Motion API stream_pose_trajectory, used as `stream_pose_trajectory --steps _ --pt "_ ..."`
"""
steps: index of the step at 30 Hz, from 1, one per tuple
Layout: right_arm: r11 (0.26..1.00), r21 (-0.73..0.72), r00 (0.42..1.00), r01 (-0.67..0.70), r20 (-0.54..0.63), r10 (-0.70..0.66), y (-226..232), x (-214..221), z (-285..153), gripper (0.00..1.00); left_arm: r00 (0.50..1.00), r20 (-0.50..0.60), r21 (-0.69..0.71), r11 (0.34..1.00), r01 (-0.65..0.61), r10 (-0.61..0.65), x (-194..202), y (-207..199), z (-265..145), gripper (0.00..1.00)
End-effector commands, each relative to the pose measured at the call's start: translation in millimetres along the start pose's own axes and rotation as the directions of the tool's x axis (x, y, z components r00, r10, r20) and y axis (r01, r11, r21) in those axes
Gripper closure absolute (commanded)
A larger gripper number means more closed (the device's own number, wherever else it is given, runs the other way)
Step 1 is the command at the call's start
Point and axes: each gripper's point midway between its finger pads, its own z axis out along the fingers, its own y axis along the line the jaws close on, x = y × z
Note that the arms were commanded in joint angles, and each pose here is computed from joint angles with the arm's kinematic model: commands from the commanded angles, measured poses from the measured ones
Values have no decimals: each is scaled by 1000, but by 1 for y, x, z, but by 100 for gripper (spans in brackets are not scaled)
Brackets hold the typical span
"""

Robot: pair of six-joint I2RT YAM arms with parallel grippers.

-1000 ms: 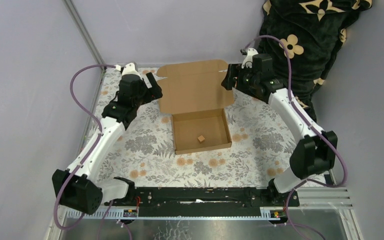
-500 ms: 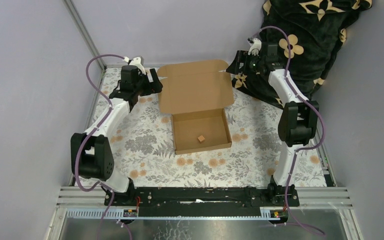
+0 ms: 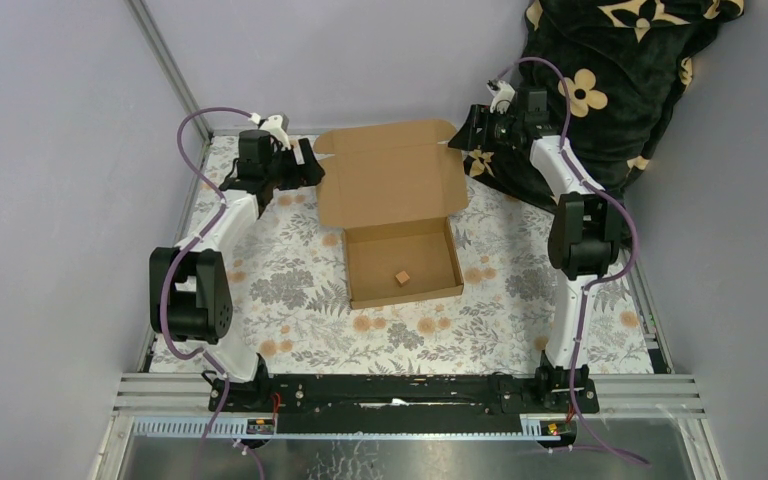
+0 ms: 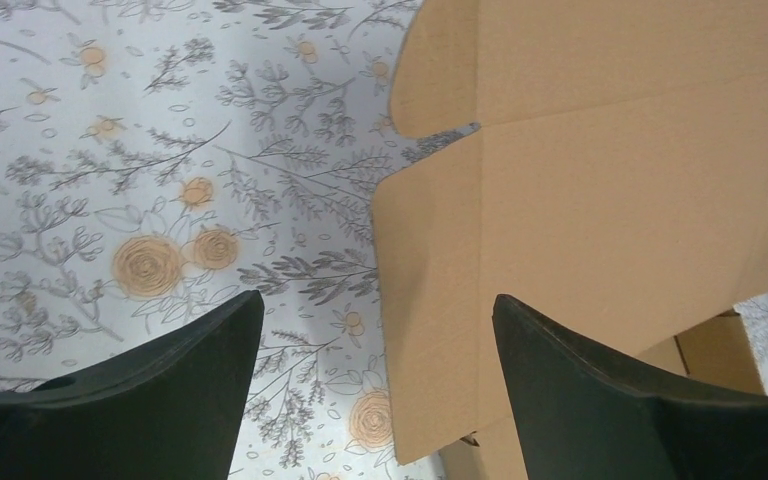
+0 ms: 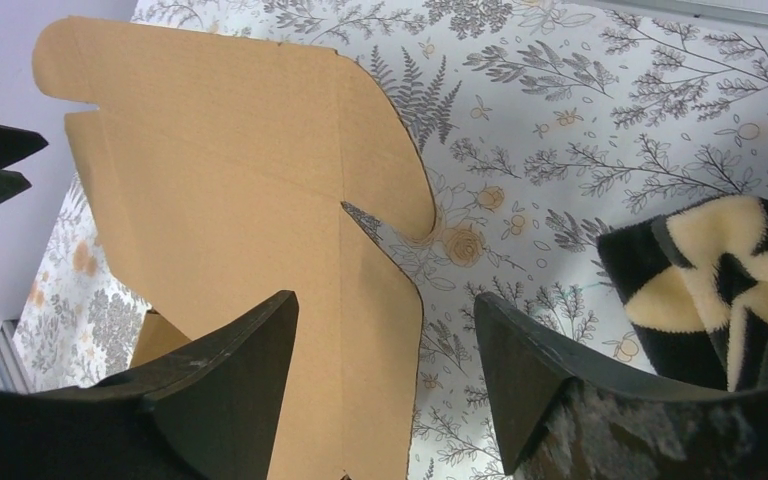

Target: Fold the paper box

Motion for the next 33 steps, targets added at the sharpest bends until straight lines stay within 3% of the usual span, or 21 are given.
stream_pose_trajectory --steps 1,17,23,33 --pt "994 -95 998 55 44 -51 18 -21 -4 29 995 84 125 990 -58 48 -28 -22 0 10" --pt "985 -173 999 20 33 -15 20 -14 7 35 995 84 162 985 -63 50 -25 -24 5 12" --pt "980 -200 999 10 32 -3 22 -13 10 44 997 70 170 984 -55 44 -23 -23 14 22" --pt "974 -225 1000 -1 24 6 25 -10 11 53 996 66 180 982 -63 51 -21 -23 19 24"
